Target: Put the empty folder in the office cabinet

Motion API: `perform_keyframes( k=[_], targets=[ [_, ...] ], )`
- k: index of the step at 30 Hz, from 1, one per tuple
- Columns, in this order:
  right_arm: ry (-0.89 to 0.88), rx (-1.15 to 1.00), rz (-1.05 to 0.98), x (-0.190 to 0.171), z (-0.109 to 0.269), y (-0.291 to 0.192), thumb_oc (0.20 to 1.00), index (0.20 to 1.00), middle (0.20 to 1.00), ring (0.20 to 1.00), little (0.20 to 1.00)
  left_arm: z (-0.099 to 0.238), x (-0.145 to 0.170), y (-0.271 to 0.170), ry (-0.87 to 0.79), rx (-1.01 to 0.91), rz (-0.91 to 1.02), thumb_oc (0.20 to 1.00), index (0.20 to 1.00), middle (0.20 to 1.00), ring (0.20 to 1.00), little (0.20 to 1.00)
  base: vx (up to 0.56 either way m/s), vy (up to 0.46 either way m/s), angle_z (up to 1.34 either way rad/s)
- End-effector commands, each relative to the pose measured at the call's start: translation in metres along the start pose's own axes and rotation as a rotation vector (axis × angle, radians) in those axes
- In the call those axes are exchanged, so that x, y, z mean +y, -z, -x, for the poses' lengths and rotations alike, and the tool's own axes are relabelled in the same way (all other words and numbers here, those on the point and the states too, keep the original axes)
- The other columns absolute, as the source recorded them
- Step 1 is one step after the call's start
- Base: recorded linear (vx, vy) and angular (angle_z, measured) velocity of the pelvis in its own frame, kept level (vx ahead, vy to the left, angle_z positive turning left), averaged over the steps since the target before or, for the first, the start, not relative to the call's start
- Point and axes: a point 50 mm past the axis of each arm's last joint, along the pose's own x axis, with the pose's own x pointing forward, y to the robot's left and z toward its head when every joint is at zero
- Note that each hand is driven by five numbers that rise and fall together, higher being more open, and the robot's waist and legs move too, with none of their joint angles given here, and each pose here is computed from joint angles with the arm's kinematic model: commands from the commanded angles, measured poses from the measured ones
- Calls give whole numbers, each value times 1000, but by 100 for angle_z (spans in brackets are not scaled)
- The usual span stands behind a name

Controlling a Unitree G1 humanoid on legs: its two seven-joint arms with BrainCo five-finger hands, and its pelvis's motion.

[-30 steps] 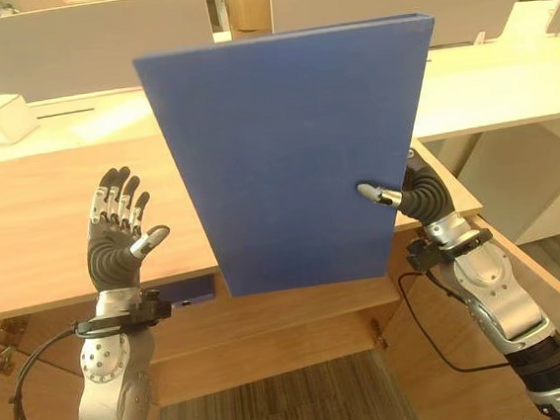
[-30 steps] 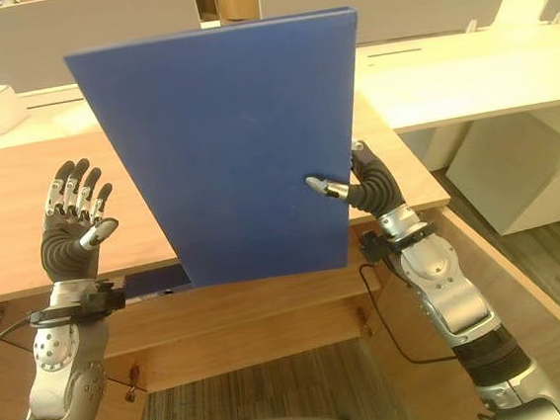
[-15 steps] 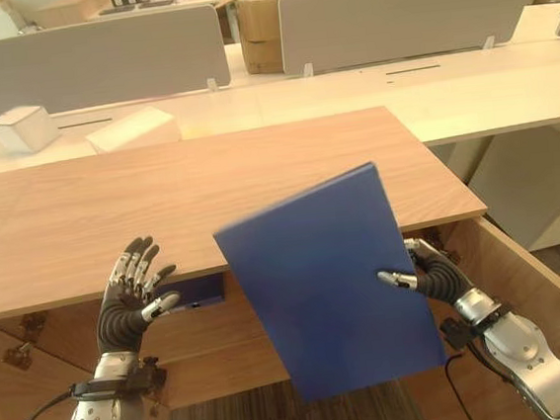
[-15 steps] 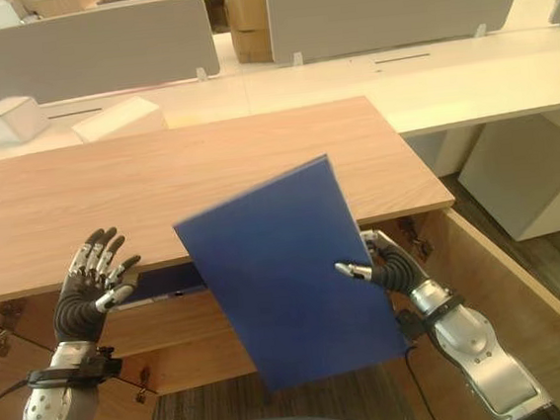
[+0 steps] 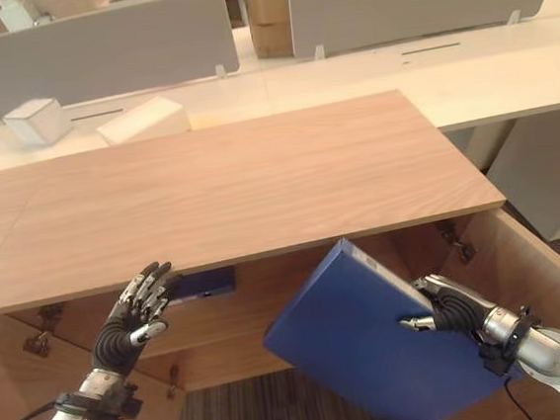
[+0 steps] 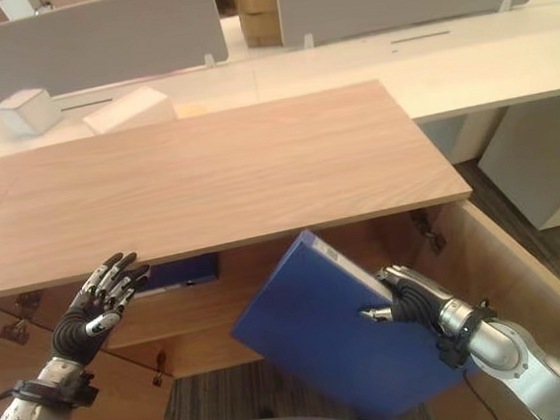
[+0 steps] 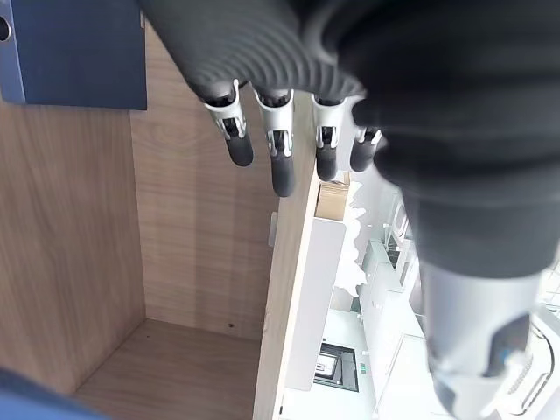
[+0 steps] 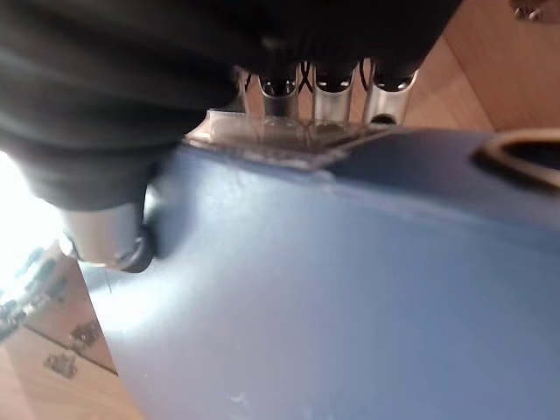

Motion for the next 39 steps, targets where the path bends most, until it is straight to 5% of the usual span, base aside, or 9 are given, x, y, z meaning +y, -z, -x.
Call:
perform_keyframes(
  k=[1,4,6,26,35,39],
  targets=[
    [-20,-116,99,-20,-16,-17,200,200,200,200,200,37,6,57,-1,430,47,1000,1000,1000,1000,1000,-136,-18,5],
    [-43,-83,85,-20,-26,-8,200,200,200,200,200,52,9,73,15,579,-9,1000,1000,1000,1000,1000,-153,-17,5],
    [-32,-76,102,-25,-34,-6,200,200,200,200,200,53,11,77,19,609,-27,931,931,931,931,931,-97,-1,10],
    [120,12,225,-59,-79,7,200,200,200,200,200,61,21,107,57,814,-166,931,931,931,931,931,-72,33,6],
    [9,40,272,-36,-74,14,200,200,200,200,200,60,17,109,28,789,-140,875,875,875,875,875,-32,-21,5],
    [-40,75,316,-29,-79,21,200,200,200,200,200,50,6,106,171,798,-126,881,881,881,881,881,-26,-33,11]
  ],
)
